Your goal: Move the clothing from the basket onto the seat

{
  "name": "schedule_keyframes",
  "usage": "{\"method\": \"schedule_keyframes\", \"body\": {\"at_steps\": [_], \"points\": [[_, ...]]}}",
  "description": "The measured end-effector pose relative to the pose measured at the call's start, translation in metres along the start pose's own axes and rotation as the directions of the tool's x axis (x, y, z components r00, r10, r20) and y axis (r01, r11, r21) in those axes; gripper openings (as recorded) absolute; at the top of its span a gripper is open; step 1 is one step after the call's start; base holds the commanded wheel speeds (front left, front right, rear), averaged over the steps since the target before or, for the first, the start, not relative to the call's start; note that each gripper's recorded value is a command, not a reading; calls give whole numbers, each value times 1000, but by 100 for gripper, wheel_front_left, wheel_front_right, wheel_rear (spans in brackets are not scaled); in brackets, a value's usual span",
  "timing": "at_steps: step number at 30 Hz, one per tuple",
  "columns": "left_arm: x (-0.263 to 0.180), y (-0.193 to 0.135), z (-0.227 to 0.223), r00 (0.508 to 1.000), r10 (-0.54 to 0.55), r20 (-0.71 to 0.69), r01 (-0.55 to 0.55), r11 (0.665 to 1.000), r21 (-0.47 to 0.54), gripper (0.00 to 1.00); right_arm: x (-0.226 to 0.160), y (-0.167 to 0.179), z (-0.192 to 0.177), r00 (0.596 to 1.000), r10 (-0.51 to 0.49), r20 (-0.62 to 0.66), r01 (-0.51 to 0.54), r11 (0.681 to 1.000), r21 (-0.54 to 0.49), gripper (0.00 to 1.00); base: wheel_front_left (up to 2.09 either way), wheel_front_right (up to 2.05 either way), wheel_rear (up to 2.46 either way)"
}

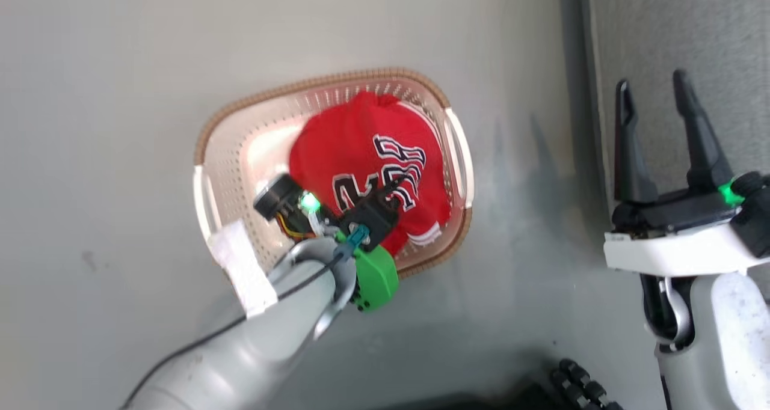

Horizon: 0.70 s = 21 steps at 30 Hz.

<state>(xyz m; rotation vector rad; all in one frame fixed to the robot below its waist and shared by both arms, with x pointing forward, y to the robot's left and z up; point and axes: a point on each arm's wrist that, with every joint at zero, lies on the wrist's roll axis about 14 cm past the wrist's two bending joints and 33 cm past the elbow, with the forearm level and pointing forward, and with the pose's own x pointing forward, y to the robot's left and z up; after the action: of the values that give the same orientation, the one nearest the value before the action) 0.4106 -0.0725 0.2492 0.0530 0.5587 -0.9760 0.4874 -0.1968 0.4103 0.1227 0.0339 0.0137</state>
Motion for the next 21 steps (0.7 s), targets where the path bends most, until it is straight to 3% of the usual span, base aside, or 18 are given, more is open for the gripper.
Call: {"method": "schedule_keyframes", "body": {"at_steps": [10,21], "points": [[-70,-8,82,952,195,236,-182,980,-76,0,-42,25,46,998,44,51,-47,998,42,100,0,0,0],[-156,-15,148,813,367,453,-364,926,-98,0,-94,60,86,984,127,124,-137,988,76,100,0,0,0]]}}
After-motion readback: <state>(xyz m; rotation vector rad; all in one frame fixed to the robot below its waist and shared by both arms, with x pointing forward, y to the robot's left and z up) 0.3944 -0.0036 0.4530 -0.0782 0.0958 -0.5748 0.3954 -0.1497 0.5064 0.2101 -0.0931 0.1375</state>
